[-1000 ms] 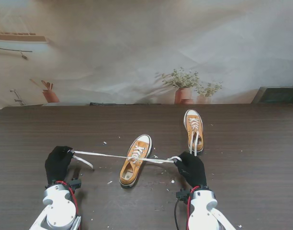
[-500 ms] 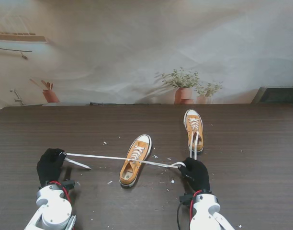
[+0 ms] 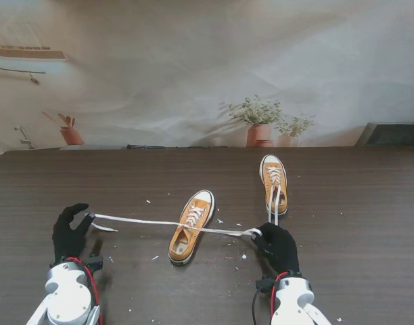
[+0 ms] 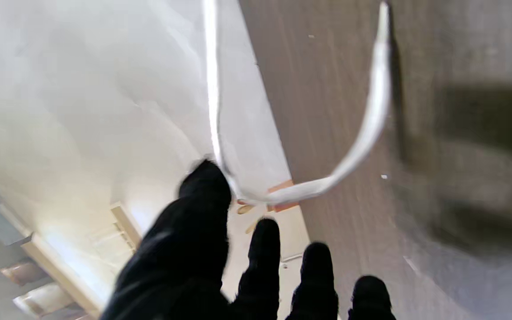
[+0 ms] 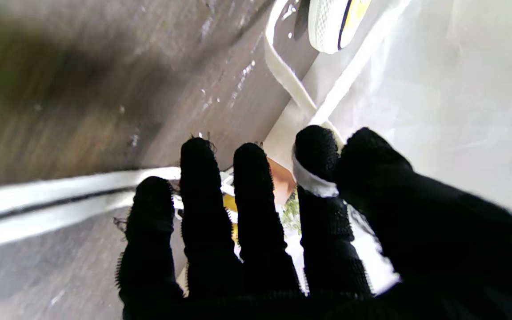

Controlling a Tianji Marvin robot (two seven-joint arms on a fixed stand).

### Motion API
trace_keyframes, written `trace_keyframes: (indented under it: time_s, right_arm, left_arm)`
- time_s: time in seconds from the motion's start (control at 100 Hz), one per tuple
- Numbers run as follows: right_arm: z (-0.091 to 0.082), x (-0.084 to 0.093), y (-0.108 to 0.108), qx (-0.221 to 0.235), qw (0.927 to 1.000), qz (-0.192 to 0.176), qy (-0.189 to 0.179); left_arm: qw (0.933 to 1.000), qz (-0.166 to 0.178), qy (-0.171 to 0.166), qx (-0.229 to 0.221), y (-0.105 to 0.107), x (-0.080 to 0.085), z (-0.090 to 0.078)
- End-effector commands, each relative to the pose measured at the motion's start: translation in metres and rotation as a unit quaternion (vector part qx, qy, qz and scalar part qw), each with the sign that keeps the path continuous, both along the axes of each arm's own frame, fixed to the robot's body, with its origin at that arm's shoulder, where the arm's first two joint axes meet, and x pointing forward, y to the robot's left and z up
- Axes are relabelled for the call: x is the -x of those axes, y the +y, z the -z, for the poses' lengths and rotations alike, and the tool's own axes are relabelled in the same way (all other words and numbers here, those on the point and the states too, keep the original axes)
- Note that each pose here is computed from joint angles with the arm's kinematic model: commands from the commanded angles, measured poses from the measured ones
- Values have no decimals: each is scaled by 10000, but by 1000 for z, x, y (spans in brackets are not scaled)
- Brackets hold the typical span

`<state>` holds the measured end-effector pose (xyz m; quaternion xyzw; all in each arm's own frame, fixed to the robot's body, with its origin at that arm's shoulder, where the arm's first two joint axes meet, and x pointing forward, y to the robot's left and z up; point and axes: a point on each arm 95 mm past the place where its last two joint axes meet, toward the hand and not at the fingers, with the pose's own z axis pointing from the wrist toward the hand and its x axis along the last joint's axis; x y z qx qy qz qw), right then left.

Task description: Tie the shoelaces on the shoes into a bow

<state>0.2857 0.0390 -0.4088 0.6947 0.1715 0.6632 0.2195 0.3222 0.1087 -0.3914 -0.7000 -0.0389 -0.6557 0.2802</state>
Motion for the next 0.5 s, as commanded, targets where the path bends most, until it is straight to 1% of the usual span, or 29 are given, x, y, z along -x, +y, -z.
trace_keyframes:
  time_s: [0.0, 0.11, 0.17, 0.22, 0.31, 0.4, 0.49]
  right_arm:
    - [-6, 5, -3, 25, 9999, -1, -102]
    - [-13, 11, -10, 93, 9997, 54, -229]
    - [-18, 14, -13, 52, 9997, 62, -212]
    - [-21, 17, -16, 42, 9998, 50, -165]
    - [-26, 22, -23, 230, 9997, -104, -36]
    - [-30, 26, -27, 412, 9983, -368, 158]
    - [-31, 27, -28, 496, 9966, -606, 270]
  left_arm:
    - [9995, -10, -132, -297, 1, 3, -3]
    - [9981, -7, -371, -484, 1, 6, -10]
    - [9968, -3, -531, -605, 0, 8, -16]
    - [9953, 66, -615, -745, -2, 10, -19]
    - [9923, 323, -721, -952, -8, 15, -26]
    - [9890, 721, -754, -1047, -19, 21, -33]
    - [9841, 1140, -737, -1147, -32, 25, -37]
